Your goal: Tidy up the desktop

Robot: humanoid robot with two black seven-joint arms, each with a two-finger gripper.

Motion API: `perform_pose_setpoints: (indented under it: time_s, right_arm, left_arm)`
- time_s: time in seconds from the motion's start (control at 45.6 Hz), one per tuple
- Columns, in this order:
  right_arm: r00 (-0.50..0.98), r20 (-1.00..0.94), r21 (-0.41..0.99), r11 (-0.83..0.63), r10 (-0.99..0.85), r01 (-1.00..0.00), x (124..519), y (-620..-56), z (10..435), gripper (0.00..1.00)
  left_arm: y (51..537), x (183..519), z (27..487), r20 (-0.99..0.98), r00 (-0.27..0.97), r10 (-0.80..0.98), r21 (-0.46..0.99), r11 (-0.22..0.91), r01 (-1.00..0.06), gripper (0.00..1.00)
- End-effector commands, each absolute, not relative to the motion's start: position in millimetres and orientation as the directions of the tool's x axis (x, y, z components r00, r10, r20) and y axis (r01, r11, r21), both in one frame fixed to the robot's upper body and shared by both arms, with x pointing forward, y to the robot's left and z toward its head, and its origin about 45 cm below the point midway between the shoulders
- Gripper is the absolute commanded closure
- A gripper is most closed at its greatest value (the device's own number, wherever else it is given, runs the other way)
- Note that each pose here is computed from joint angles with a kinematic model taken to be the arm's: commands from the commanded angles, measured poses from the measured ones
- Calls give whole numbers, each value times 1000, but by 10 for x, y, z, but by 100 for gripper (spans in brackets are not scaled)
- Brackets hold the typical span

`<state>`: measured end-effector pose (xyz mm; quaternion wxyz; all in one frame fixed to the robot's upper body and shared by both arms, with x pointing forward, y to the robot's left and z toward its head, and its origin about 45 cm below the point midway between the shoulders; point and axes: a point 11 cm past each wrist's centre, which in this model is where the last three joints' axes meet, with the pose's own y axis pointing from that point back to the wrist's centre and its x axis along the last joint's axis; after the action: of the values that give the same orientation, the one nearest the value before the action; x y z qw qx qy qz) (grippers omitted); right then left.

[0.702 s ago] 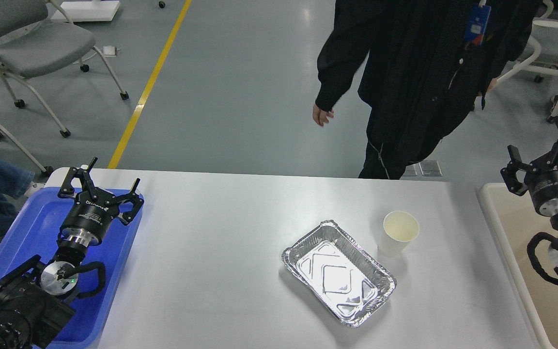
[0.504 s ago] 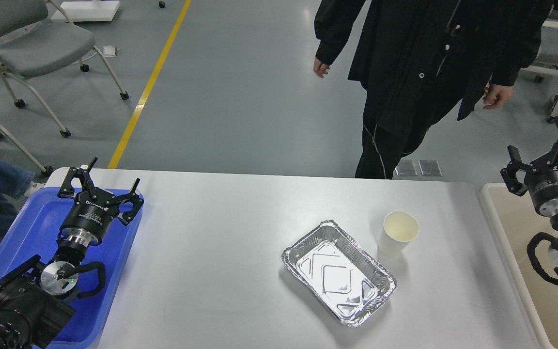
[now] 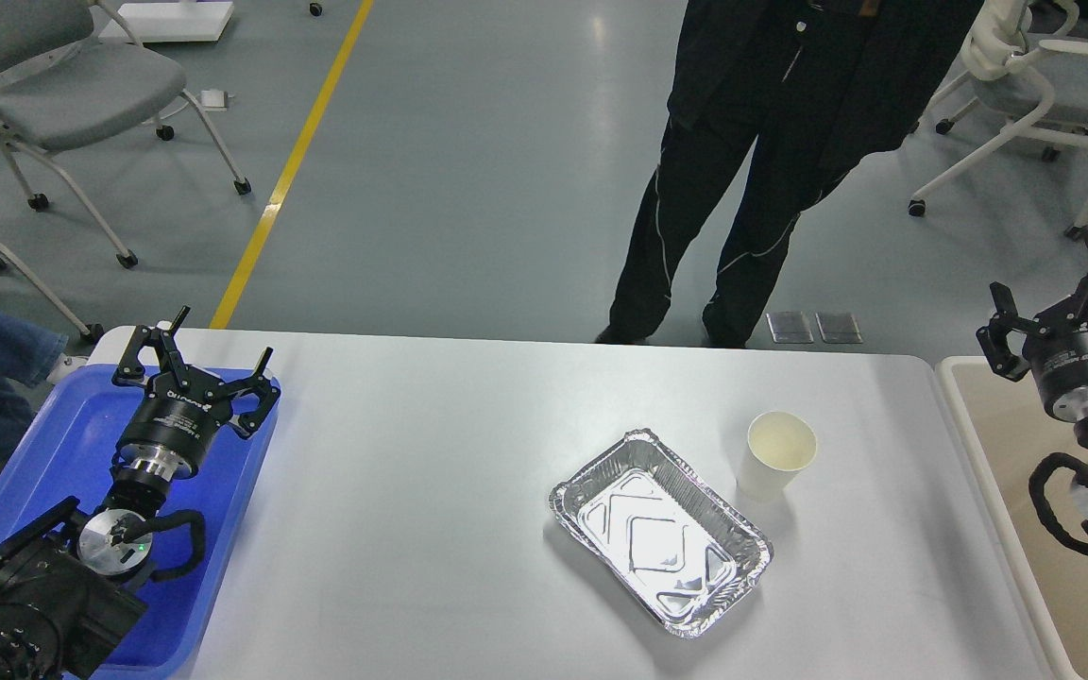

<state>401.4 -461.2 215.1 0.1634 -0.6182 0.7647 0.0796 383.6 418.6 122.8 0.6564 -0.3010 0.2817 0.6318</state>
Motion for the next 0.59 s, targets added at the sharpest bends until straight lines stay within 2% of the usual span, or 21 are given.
perform_pose_setpoints:
  time_s: [0.0,0.57]
  right_arm:
    - [-181,-349,-75,220,-919,-973,4006,-4598,2126,0]
    - [-204,-342,-47,233,-917,-971,3946,-4629,2014,0]
  left_arm:
    - [4180,3838,1228,-751,44,659,-40,21,-999,0]
    - [4184,3836,1225,-750,42,660,-39,20,-999,0]
